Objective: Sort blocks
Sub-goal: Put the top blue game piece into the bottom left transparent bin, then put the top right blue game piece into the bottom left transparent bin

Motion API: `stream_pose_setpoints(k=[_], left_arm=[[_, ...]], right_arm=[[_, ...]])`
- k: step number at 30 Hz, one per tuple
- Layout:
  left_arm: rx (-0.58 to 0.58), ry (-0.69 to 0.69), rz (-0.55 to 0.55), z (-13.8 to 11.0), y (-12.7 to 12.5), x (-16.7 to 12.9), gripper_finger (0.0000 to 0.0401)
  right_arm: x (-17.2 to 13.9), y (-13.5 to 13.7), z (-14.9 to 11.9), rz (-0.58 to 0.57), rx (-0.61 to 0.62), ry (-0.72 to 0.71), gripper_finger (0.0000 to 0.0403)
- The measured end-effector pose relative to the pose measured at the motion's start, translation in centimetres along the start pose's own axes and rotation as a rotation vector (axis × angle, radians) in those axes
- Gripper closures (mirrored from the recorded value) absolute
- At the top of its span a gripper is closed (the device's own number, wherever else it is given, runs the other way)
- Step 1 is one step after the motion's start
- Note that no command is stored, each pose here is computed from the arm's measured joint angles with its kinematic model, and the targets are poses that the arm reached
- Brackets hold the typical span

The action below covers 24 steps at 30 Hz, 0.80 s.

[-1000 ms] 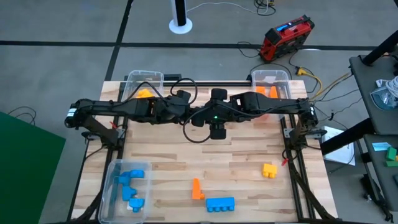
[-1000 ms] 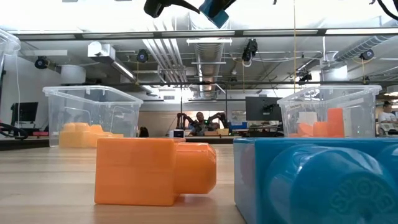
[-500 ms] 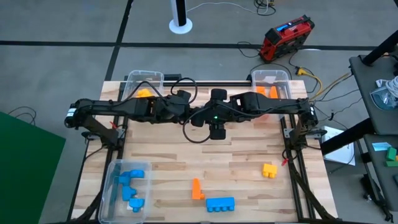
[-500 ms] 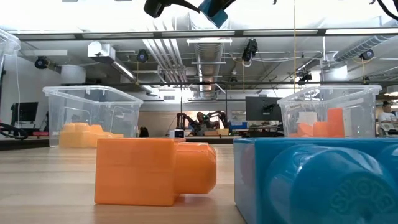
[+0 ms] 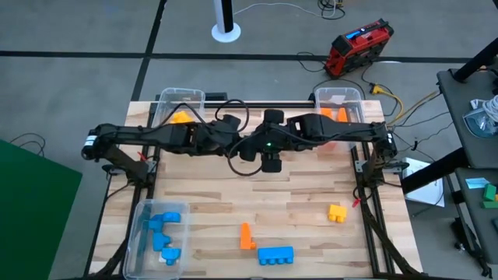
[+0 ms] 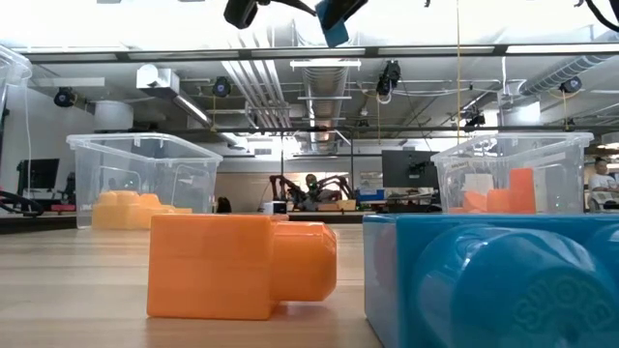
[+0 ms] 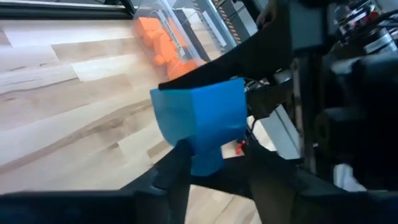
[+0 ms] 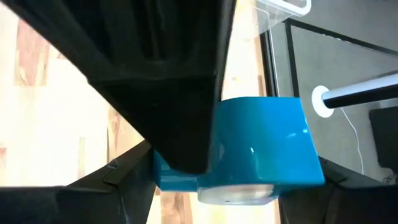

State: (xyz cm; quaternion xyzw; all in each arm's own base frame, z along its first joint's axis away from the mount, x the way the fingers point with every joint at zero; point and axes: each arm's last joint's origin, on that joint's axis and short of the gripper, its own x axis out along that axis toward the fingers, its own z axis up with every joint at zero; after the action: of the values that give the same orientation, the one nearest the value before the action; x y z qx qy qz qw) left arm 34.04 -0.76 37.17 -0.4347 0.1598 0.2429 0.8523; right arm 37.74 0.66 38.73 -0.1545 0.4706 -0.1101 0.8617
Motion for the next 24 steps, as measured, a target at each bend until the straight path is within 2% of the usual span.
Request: stream_pose_setpoints(k=[3,10,14,19,24], left_arm=[[0.016,0.001,0.002,0.01,0.04,-0.04,0.0299],[0.015,0.013,-0.012,0.12,-0.02,-0.48,0.0362],[0.014,0.011,-0.014,0.15,-0.03,-0.47,0.0387],[0.014,0.009,-0.011,0.15,-0.02,-0.47,0.04],[0.014,0.006,-0.008,0.15,0.0,-0.47,0.04]], right_arm=[[0.0,-0.01,-0.04,0.0,0.005,0.004,0.014],[0.0,-0.03,0.15,-0.002,0.033,-0.015,0.0111],[0.0,-0.01,0.11,-0.001,0.033,-0.011,0.011],[0.0,-0.01,0.07,-0.001,0.026,-0.007,0.0132],[0.05,0.02,0.0,0.0,0.019,-0.001,0.0187]])
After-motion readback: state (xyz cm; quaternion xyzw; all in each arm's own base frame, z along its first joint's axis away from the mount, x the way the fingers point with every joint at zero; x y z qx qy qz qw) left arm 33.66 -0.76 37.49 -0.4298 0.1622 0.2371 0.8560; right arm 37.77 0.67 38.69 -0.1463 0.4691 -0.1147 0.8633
